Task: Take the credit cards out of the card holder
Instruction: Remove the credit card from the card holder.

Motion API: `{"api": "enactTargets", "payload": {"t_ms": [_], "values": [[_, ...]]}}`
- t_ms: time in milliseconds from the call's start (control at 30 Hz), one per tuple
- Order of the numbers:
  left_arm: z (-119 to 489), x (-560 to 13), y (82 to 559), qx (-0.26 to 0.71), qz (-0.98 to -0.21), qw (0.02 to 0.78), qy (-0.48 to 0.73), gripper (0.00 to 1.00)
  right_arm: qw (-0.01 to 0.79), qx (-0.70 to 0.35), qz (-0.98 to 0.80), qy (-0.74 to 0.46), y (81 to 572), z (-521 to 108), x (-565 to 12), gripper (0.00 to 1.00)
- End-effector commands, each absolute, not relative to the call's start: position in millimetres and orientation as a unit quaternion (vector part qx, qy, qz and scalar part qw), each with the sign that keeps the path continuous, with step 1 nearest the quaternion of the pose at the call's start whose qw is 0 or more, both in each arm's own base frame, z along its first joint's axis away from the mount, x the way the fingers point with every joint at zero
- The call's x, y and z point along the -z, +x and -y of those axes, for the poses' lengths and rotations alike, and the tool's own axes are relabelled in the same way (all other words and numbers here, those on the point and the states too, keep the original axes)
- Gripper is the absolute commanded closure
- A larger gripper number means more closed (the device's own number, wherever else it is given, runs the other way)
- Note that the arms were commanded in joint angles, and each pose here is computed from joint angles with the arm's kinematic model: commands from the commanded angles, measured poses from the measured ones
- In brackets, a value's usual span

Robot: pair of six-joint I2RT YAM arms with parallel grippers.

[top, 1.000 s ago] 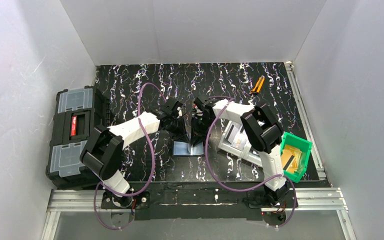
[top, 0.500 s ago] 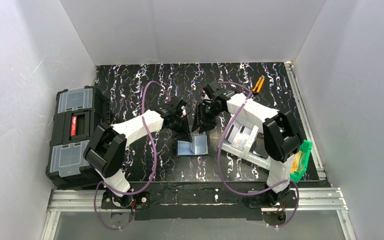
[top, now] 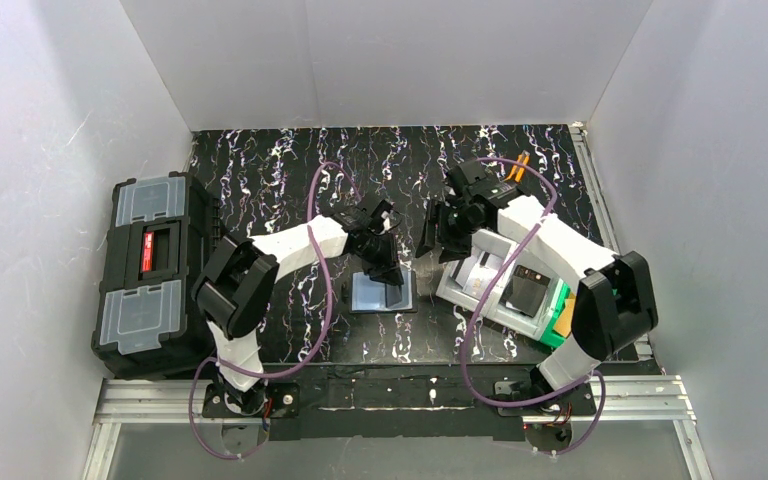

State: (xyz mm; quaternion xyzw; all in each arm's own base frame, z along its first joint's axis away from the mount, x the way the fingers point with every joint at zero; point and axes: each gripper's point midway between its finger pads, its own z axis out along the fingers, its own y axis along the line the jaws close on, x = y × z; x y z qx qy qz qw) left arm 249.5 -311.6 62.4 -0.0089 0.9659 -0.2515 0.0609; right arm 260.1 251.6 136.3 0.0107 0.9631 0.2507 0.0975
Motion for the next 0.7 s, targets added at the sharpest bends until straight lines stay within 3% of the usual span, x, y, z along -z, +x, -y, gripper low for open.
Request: {"api": "enactTargets", "payload": {"t_ms": [0, 100, 300, 533, 667], "values": [[322.1, -65.5, 248.2, 0.268, -0.962, 0.052, -0.003, 0.76, 0.113, -0.234, -0.966, 0.013, 254.5, -235.8, -139.9, 0.35], [324.3, -69.8, 250.4, 0.276, -0.959, 0.057, 0.001, 0.66, 0.108, -0.235, -0.966, 0.011, 251.7, -235.6, -137.5, 0.36], [314.7, -85.0, 253.7, 0.264, -0.961, 0.084, 0.003, 0.55, 0.097, -0.244, -0.965, -0.003, 251.2, -247.6, -137.0, 0.38], [269.5, -72.8, 251.6, 0.23, -0.969, 0.084, -0.043, 0.61, 0.069, -0.245, -0.967, -0.033, 245.1, -278.3, -125.3, 0.46], [265.4, -67.8, 249.8, 0.241, -0.967, 0.076, -0.044, 0.69, 0.049, -0.245, -0.968, -0.036, 244.2, -290.5, -109.0, 0.64]]}}
